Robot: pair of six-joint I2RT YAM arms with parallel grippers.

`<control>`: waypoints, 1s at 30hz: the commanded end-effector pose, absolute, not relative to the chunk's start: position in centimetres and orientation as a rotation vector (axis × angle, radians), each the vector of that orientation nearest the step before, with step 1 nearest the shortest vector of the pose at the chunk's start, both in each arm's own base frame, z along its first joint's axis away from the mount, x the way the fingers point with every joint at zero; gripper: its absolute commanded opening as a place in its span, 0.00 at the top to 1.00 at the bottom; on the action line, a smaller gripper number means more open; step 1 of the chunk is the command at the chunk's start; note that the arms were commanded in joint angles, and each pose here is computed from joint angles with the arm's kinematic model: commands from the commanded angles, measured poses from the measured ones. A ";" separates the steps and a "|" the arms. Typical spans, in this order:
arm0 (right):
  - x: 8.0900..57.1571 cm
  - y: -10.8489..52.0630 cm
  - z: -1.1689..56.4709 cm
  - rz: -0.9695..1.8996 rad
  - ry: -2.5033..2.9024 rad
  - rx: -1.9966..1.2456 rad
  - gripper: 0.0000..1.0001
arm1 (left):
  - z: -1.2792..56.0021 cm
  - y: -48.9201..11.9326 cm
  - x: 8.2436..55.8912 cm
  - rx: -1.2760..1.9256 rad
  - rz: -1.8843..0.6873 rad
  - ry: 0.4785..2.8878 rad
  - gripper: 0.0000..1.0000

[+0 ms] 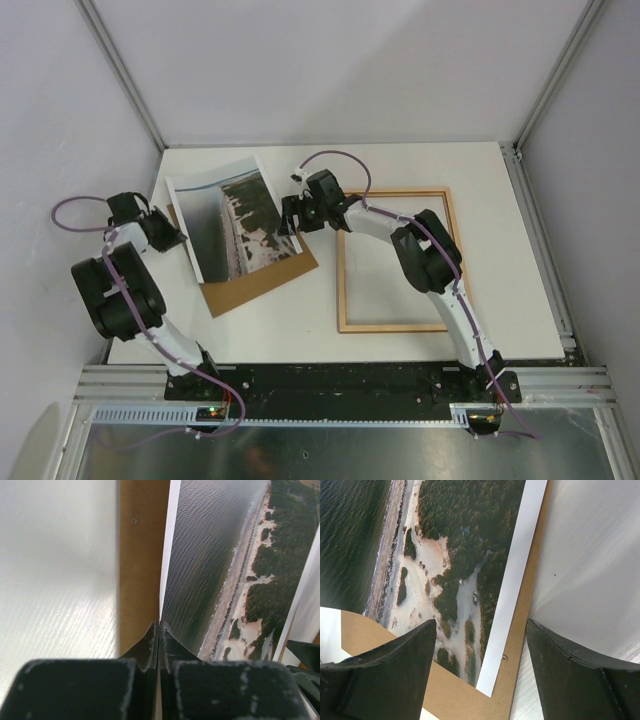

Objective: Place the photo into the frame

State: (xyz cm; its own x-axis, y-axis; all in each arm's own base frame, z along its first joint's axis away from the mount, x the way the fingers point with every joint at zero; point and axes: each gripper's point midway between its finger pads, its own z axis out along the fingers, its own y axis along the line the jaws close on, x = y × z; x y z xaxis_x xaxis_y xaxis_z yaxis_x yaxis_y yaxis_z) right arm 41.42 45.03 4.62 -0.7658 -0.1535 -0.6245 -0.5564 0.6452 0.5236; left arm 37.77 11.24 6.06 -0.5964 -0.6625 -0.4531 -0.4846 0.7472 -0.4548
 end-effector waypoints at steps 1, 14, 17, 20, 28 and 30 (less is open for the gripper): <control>40.6 45.2 4.3 0.994 2.353 -0.562 0.23 | 9.4 10.4 38.1 -0.821 -0.430 2.247 1.00; 38.6 44.4 10.5 0.677 2.248 -0.526 0.22 | 13.6 8.3 36.5 -0.850 -0.493 2.157 1.00; 37.3 44.9 12.8 0.589 2.173 -0.551 0.20 | 13.8 7.8 36.0 -0.846 -0.495 2.157 1.00; 35.4 46.2 15.2 0.540 2.093 -0.612 0.17 | 13.8 7.8 35.5 -0.855 -0.477 2.159 1.00; 35.5 47.4 14.9 0.585 2.115 -0.667 0.15 | 12.4 8.2 35.4 -0.864 -0.453 2.196 0.47; 36.3 47.4 14.5 0.619 2.127 -0.673 0.15 | 11.7 8.7 35.5 -0.858 -0.422 2.216 0.37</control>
State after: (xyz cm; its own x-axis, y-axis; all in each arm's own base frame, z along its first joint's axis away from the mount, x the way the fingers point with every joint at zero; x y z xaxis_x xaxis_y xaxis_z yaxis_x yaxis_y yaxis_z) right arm 33.04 48.56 14.09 -0.5281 -0.2685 -0.8056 -0.6603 0.7264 0.1908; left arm 35.33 8.20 12.38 -0.5123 -0.7075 -0.4868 -0.4488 0.7038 -0.5506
